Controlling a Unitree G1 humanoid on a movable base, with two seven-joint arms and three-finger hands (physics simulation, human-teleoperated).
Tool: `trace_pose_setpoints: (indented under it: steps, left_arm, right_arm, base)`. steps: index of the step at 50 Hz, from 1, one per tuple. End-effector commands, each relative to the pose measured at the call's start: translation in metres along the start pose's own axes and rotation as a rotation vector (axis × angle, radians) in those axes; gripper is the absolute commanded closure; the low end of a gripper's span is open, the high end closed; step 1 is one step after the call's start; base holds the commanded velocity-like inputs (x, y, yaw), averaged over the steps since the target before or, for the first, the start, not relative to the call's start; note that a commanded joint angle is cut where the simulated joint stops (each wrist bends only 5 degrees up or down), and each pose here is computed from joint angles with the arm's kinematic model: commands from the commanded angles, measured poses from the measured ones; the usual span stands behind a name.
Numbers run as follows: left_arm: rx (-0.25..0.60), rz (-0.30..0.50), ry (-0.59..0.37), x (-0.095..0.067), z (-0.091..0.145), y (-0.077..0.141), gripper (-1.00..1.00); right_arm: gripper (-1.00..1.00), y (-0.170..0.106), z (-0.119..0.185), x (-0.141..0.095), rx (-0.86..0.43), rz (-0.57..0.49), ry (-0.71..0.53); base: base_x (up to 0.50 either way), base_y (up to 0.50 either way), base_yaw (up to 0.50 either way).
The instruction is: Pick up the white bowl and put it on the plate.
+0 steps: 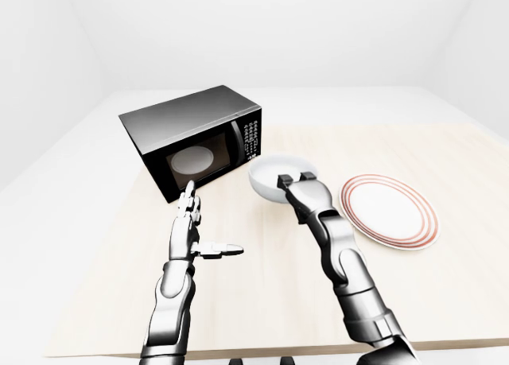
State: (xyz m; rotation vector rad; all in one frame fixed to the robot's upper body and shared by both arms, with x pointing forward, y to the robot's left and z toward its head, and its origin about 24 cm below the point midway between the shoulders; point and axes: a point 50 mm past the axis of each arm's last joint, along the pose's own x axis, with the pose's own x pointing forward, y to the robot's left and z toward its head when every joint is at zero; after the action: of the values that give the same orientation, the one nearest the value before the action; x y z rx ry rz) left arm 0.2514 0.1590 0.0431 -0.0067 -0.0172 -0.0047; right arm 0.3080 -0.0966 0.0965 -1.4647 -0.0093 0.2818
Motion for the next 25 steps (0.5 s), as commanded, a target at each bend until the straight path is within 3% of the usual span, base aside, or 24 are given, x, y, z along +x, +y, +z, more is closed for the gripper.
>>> trace_pose_setpoints:
  steps: [1, 25]
  left_arm:
    - [-0.028, -0.003, 0.021, 0.001, 0.0, 0.0, -1.0]
    - [-0.028, -0.003, 0.021, 0.001, 0.0, 0.0, -1.0]
  right_arm:
    - [1.0, -0.027, -0.011, -0.002, -0.087, -0.122, 0.061]
    - [1.0, -0.033, -0.049, 0.007, -0.061, -0.151, 0.138]
  base:
    - [0.0, 0.0, 0.0]
    - [0.0, 0.0, 0.0]
